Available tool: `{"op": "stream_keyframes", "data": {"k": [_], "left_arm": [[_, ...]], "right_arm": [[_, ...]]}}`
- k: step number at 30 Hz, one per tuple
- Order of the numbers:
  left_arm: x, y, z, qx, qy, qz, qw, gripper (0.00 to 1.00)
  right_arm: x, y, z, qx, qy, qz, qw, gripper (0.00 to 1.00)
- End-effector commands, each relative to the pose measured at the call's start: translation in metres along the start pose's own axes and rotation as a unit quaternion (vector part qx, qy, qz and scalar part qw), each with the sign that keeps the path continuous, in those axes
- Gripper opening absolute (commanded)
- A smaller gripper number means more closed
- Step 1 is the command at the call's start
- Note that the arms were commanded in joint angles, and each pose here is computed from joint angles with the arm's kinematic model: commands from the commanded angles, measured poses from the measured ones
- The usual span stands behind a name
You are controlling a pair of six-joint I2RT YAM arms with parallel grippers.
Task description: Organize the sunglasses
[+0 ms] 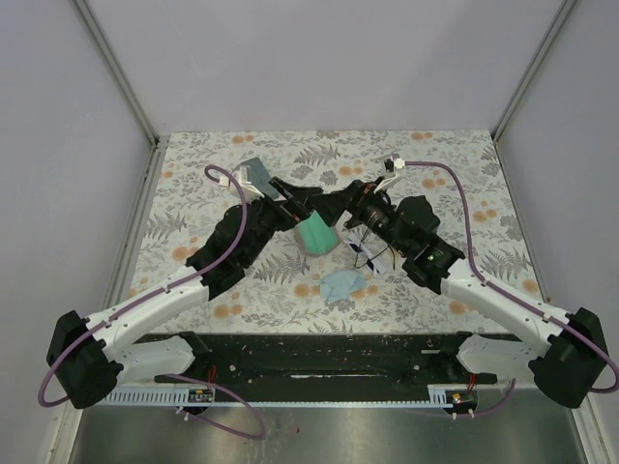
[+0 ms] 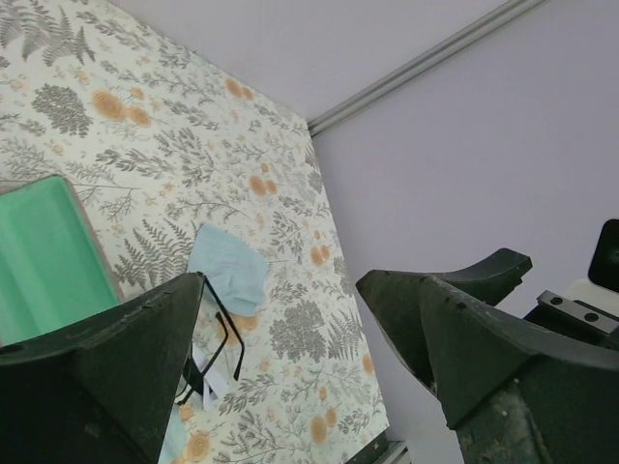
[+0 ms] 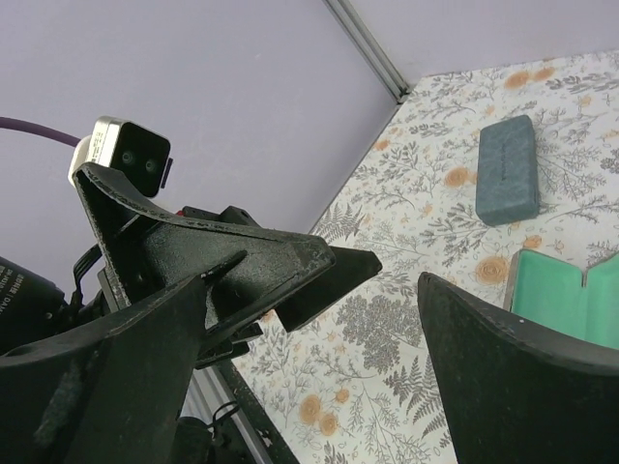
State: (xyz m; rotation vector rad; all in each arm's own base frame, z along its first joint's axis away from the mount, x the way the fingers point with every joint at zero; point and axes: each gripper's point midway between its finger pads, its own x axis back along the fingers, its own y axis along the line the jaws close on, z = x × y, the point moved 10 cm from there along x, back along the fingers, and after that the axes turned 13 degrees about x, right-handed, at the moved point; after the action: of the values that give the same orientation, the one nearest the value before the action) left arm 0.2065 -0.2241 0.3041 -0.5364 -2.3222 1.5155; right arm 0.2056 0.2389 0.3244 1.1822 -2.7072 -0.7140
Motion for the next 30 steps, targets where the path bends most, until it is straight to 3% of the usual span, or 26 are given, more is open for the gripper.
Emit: {"op": "stream_keyframes", "data": {"k": [1, 21, 30], "left_arm": [[-0.001, -0.046, -0.001, 0.014, 0.007, 0.121, 0.993, 0.99], [-0.009, -0.058, 0.001, 0.002, 0.029, 0.122, 0.992, 0.99], [-0.001, -0.039, 0.004, 0.004, 0.020, 0.119, 0.993, 0.99]], "right_arm": [[0.004, 0.018, 0.008, 0.029, 0.039, -0.065, 0.997, 0.99], [0.011, 0.015, 0.006, 0.013, 0.021, -0.035, 0.999, 0.99], [0.007, 0.010, 0.020, -0.001, 0.025, -0.043, 0.999, 1.00]]}}
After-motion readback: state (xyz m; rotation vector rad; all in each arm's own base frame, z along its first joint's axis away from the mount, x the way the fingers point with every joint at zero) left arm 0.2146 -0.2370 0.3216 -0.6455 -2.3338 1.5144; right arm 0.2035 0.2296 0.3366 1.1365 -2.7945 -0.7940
